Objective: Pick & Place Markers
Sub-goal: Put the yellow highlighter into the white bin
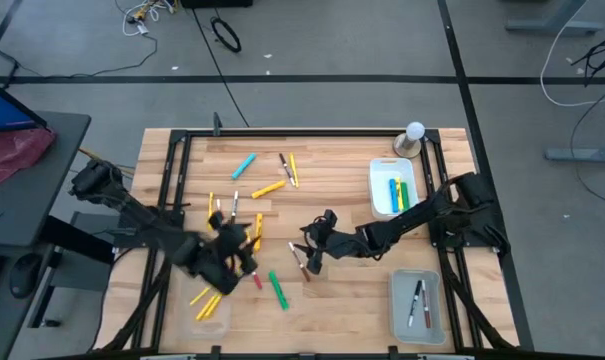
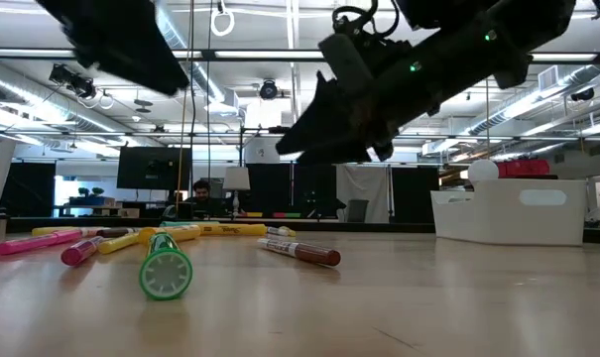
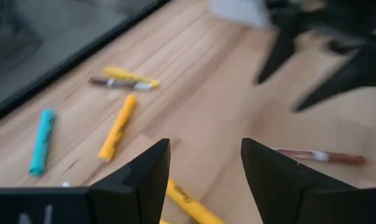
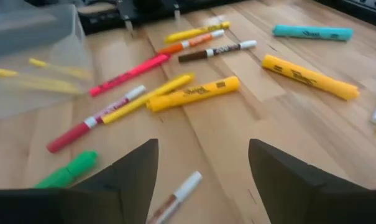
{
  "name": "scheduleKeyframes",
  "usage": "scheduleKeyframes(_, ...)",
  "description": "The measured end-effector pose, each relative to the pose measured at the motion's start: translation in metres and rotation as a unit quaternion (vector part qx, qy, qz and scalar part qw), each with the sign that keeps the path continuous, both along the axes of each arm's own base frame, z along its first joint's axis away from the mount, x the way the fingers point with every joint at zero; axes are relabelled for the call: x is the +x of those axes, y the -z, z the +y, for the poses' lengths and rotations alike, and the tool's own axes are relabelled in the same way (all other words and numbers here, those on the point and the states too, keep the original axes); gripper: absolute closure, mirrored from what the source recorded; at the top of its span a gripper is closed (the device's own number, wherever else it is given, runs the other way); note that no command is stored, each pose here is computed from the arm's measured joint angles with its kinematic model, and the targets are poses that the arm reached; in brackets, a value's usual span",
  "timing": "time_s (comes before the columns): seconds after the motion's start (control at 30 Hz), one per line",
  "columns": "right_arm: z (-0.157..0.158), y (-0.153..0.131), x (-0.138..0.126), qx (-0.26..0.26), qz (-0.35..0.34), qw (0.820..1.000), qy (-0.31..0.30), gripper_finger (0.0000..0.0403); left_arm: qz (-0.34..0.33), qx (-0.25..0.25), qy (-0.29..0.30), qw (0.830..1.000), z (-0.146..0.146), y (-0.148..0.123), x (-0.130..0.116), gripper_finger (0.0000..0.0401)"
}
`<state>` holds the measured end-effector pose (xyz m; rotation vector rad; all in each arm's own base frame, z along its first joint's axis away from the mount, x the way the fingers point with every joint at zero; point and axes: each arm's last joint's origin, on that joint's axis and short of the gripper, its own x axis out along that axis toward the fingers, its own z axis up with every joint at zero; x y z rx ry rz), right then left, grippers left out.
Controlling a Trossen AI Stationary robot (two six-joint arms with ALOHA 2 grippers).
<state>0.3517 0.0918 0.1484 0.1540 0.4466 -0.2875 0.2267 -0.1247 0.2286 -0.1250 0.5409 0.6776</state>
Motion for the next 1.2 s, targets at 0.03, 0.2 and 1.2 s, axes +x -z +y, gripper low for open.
scheduleKeyframes(0.03,-0.001,-0.002,-0.002,-0.004,0.005,1.0,0.002,0.0149,0.01,-0.007,-0.014,1.0,0.009,0.001,0.005,0.0195)
scheduleKeyframes(0.2,-0.002,-0.021,-0.016,-0.015,0.038,0.999,-0.001,0.0163,0.088,-0.014,-0.054,0.995,0.058,0.009,0.028,0.0194)
scheduleKeyframes(1.2,0.028,-0.049,-0.056,-0.045,0.075,0.996,-0.007,0.0234,0.234,-0.16,-0.054,0.957,0.203,0.109,0.085,0.0306)
